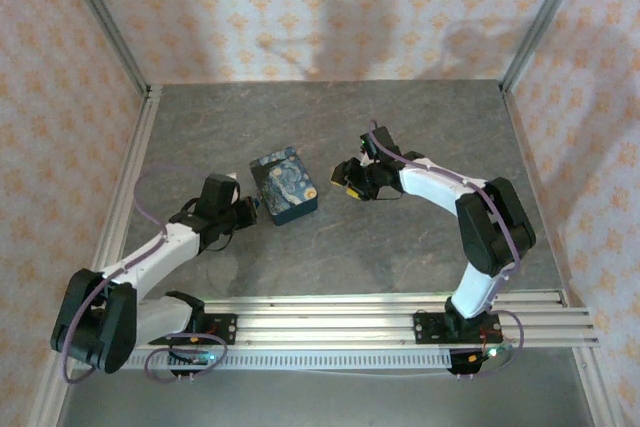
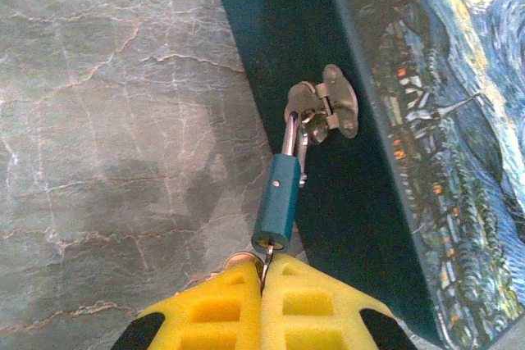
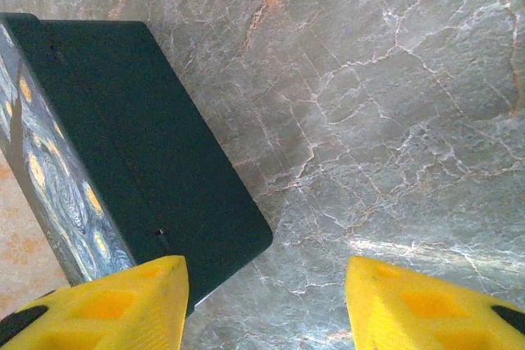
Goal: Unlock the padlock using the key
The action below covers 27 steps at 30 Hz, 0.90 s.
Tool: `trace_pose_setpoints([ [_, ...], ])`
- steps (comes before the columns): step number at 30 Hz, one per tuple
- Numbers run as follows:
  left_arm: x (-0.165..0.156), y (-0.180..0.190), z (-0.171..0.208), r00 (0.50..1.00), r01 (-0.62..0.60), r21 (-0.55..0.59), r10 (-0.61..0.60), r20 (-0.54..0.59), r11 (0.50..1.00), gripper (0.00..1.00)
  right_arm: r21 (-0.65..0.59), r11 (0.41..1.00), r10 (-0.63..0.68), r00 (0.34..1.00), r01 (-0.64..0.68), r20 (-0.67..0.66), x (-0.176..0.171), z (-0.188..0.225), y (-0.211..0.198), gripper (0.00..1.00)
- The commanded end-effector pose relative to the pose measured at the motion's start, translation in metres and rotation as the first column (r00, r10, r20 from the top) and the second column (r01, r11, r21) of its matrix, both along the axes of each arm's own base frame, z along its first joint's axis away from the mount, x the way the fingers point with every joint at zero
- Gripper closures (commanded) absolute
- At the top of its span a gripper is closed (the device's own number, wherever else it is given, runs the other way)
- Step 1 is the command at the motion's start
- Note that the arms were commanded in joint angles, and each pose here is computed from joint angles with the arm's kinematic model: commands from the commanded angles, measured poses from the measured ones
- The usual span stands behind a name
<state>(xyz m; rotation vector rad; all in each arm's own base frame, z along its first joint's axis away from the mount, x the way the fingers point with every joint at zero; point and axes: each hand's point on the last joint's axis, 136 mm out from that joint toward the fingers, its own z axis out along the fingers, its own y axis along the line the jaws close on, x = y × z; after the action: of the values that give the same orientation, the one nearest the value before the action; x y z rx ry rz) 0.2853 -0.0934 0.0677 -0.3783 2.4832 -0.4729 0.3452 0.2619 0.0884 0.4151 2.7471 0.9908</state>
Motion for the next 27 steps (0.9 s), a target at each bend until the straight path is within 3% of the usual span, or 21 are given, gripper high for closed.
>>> trace_pose_setpoints([
  [1,0.005,0.002,0.009,0.996,-0.066,-0.076,0.07,0.052,0.995,1.0,0.013,1.0,0.004,1.0,-0.004,0.008,0.001,0.002,0.004,0.46],
  [16,0.001,0.014,0.001,0.982,-0.152,-0.11,0.163,0.099,0.982,1.0,0.027,1.0,0.002,1.0,-0.002,0.005,0.0,0.001,0.007,0.47],
  [27,-0.006,0.011,-0.019,0.993,-0.106,-0.066,0.109,0.041,0.992,1.0,0.028,1.0,0.005,1.0,-0.005,0.004,0.0,0.0,0.01,0.46],
])
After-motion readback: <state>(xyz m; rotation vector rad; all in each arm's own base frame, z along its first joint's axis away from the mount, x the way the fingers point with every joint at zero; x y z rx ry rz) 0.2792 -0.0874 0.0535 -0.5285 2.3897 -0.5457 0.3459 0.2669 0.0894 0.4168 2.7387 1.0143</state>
